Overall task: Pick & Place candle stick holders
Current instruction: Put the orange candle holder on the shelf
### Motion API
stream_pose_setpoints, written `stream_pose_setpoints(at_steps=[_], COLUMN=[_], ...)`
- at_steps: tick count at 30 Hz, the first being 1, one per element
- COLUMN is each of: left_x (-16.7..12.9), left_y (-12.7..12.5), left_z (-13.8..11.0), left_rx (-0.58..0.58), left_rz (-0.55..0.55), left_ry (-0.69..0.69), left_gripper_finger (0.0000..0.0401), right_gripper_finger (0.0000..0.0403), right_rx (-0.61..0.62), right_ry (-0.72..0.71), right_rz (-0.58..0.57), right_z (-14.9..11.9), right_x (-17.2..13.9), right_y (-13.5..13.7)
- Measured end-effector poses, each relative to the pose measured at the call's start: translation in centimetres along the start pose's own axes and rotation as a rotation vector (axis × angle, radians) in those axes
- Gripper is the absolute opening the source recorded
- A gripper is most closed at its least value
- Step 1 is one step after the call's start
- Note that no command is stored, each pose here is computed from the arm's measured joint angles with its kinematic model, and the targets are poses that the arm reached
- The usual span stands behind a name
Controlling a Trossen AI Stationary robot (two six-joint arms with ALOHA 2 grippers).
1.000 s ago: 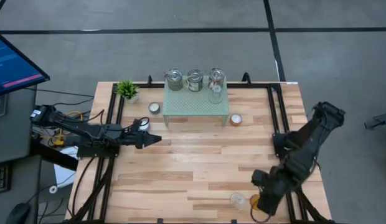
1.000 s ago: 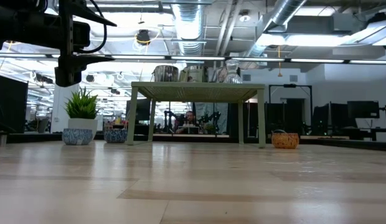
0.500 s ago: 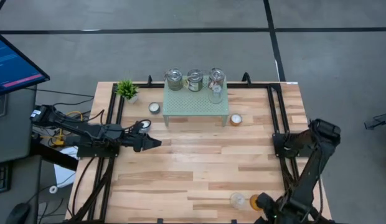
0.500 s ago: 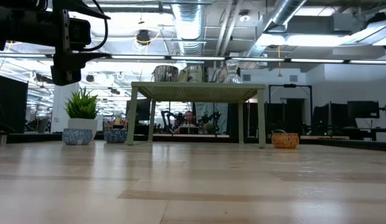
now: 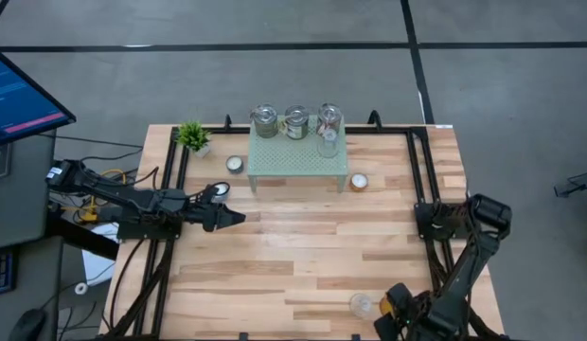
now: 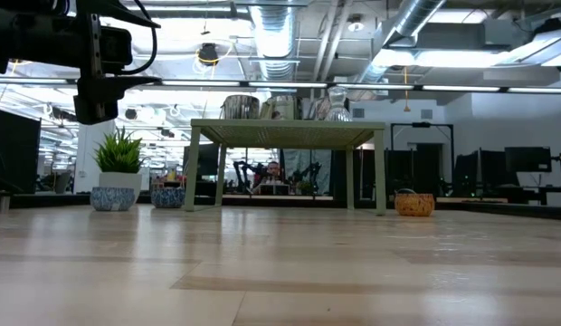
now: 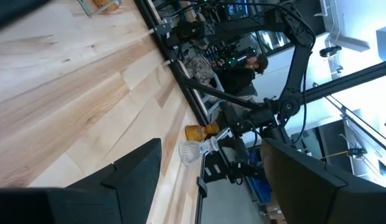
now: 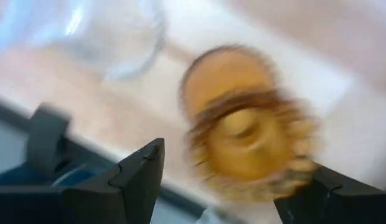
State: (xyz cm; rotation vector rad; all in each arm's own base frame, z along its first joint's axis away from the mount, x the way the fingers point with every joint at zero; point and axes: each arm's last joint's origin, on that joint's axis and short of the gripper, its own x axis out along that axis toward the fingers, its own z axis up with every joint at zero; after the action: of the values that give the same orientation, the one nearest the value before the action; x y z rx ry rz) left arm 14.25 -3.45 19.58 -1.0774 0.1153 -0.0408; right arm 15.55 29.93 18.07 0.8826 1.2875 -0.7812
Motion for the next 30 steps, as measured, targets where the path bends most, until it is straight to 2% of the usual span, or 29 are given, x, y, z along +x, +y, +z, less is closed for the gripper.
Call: stream_pose_setpoints(at_steps=[5,16,23,30], left_x=[0.0,0.0,0.0,0.0], left_y=[0.0,0.0,0.0,0.0], left_z=[0.0,0.0,0.0,0.0], left_rx=[0.0,0.019,0.038,0.045], left_rz=[0.0,0.001,0.001,0.001], left_ry=[0.0,-0.001,-0.001,-0.001], left_gripper_finger=[0.0275,0.0275,0.0275,0.0275], right_gripper_finger=[0.0248,0.0228,0.023,0.0249], right_rx=[-0.006,0.002,0.034,0.05], right_ry=[-0.074,-0.234,-0.302,-0.241], right_rz=[-0.071,-0.089,-0.022,0.133], right_z=[1.1,3.1,3.7,3.3], right_x=[-0.1,-0.1,-0.5,-5.2], right_y=[-0.5,-0.3,0.0,-0.9])
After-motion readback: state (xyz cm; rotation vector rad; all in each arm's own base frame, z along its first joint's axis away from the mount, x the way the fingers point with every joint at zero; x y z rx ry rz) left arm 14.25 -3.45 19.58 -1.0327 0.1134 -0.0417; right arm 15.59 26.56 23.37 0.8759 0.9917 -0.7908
